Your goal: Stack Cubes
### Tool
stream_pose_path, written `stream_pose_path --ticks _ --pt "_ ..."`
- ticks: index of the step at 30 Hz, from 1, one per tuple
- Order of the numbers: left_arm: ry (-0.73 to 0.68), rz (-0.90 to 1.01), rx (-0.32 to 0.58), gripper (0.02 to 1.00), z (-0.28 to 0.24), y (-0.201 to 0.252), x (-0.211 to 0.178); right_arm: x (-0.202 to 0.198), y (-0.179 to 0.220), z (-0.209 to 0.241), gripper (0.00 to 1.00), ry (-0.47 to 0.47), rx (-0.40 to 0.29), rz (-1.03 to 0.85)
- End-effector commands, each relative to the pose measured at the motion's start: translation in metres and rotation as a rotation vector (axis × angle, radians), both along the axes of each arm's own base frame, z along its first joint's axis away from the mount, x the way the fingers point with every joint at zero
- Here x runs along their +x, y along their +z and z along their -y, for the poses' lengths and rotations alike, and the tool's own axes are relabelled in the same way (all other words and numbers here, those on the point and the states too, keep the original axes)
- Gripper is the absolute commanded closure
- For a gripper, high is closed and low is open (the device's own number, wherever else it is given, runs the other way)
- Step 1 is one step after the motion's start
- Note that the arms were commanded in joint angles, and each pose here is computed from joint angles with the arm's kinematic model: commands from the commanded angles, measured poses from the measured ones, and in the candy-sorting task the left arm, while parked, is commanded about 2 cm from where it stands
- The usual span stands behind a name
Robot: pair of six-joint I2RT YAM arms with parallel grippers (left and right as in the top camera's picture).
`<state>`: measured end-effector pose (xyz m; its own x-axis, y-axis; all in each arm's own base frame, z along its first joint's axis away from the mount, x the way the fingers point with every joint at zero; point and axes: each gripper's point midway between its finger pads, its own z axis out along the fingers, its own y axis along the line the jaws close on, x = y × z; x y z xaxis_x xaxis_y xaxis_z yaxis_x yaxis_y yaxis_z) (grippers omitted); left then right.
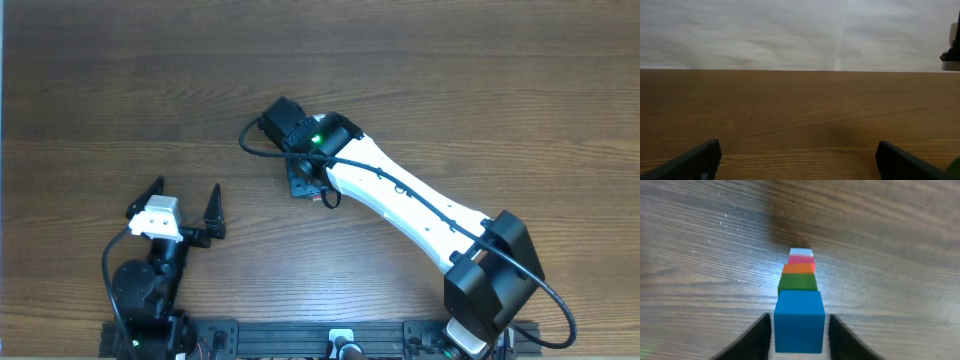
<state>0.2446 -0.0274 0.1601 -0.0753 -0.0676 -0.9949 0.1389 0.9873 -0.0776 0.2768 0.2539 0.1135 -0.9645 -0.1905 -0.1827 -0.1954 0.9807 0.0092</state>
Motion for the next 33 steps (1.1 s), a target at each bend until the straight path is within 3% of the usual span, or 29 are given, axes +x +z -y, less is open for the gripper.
stream_pose_path --ticks 1,7,14,20,27,33 --pt "-0.006 -0.001 0.01 0.02 0.0 -0.002 0.0 0.003 -0.007 0.005 0.36 -0.01 -0.027 0.0" --pt "-0.006 -0.001 0.01 0.018 0.0 -0.002 0.0 0.003 -0.007 0.005 0.007 -0.011 -0.026 0.001" --pt "-0.006 -0.001 0.01 0.02 0.0 -0.002 0.0 0.012 -0.005 0.004 0.009 -0.032 -0.006 0.026" --pt "-0.006 -0.001 0.01 0.018 0.0 -0.002 0.0 0.056 0.008 0.029 0.007 -0.07 0.015 0.102" --pt "-0.006 -0.001 0.01 0.018 0.0 -0.002 0.0 0.142 0.057 0.13 0.007 -0.235 0.019 0.25" --pt "-0.006 -0.001 0.01 0.018 0.0 -0.002 0.0 0.17 0.089 0.211 0.007 -0.356 -0.001 0.33"
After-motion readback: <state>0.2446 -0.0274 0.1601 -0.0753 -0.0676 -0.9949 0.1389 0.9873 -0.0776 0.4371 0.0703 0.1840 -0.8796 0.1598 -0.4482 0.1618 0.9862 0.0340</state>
